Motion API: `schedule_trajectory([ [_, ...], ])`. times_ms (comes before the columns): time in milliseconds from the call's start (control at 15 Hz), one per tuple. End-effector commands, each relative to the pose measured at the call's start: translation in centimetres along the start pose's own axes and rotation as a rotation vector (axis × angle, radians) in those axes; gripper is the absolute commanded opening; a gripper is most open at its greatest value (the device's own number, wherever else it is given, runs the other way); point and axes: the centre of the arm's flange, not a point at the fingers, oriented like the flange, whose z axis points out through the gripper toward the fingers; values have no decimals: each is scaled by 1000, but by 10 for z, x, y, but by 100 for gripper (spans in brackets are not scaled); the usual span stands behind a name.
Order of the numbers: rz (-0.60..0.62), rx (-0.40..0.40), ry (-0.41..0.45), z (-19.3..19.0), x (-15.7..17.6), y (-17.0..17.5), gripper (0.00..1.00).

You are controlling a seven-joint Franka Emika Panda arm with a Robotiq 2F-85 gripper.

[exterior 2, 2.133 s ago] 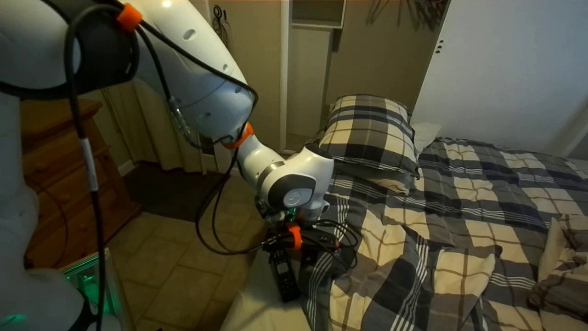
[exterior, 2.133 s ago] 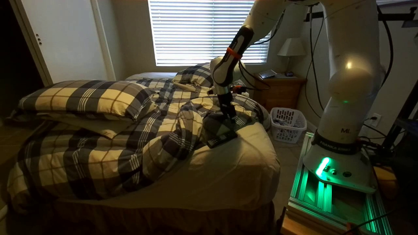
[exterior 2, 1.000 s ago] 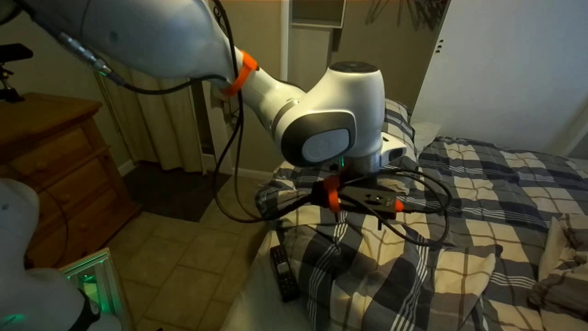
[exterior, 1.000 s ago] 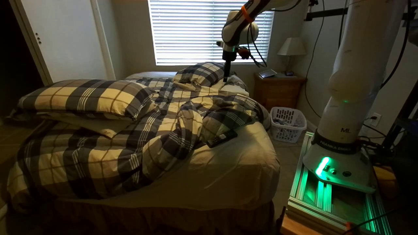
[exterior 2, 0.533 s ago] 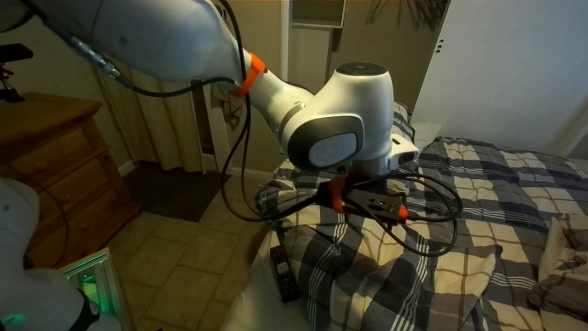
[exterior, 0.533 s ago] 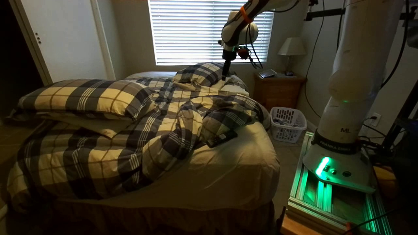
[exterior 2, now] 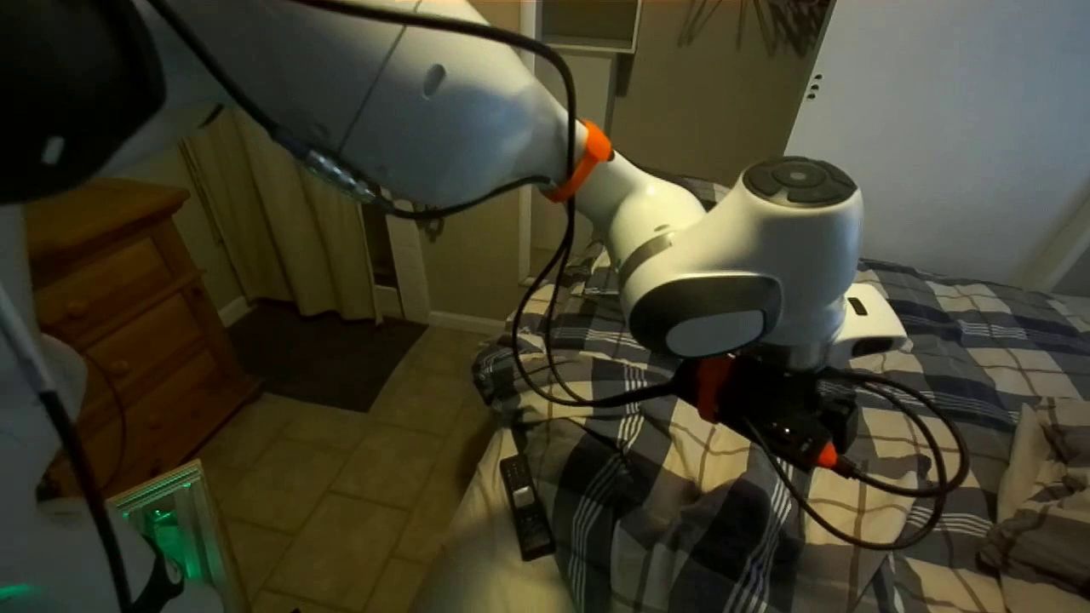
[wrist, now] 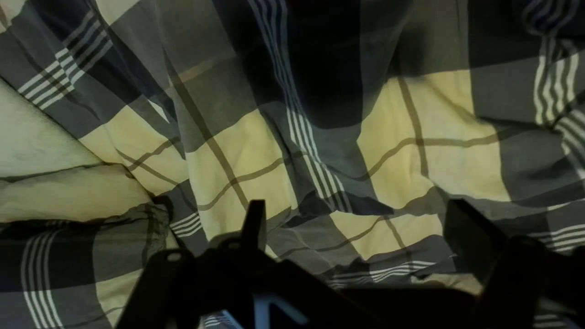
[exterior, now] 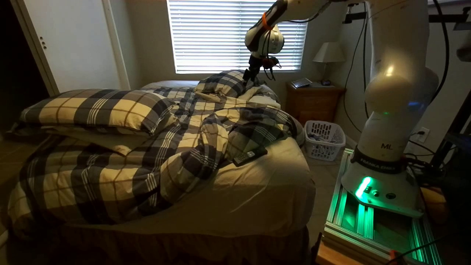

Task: Move the remote forward, then put the blanket on the remote

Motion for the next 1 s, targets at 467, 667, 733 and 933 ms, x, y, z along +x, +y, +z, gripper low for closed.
schedule_trajectory([
  [467,173,-4,-2,100,71,55,100],
  [667,208,-2,-4,124,70,71,100],
  [733,207,-5,-15,130,67,77,100],
  [933,201,-12,-63,147,54,95,100],
])
